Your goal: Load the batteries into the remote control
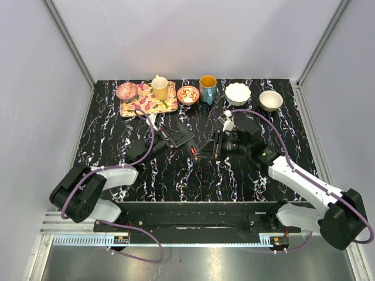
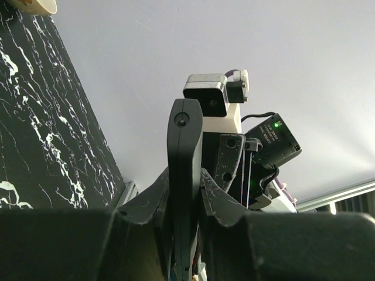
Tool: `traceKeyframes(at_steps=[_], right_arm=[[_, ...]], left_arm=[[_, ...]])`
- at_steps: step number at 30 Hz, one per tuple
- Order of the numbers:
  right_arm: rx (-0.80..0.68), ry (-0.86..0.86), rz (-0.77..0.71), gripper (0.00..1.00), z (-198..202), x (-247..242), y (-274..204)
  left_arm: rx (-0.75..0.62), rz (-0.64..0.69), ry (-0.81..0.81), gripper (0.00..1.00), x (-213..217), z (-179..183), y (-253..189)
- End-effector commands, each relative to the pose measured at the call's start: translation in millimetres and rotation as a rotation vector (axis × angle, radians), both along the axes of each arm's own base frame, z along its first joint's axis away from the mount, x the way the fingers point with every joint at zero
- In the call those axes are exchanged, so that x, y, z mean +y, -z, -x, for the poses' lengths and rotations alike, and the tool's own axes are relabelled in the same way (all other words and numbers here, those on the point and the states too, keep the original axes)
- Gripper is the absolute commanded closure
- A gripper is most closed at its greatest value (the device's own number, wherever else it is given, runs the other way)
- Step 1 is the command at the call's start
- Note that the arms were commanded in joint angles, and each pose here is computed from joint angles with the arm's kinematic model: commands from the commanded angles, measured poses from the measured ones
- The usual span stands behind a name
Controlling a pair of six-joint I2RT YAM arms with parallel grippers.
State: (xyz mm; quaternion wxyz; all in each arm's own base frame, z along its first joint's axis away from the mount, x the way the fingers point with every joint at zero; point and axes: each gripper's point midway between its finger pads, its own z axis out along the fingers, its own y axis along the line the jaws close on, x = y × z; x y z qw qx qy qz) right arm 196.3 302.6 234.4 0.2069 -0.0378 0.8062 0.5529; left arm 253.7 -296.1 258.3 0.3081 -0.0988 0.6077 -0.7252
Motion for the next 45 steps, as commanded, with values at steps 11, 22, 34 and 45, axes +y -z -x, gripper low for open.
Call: traceKeyframes(at_steps=[11,22,34,45], right_arm=[[0.041,0.034,0.193,1.00,-10.8,-10.3,29.4],[0.067,0.073,0.279,1.00,-15.9,-18.8,43.1],[0.017,0.096,0.170,0.60,-16.4,-15.6,-2.3],[-0.011,0.080,0.109,0.32,-14.4,-13.7,-30.6]], left_arm=[[-0.177,0.060,0.035,1.00,-5.6,15.3,-43.2],[-0.188,0.025,0.029,1.00,-9.6,14.8,-42.5],[-0.177,-0.014,0.026,1.00,-9.5,15.8,-26.2],[-0.164,-0.035,0.028,1.00,-10.3,15.2,-16.6]])
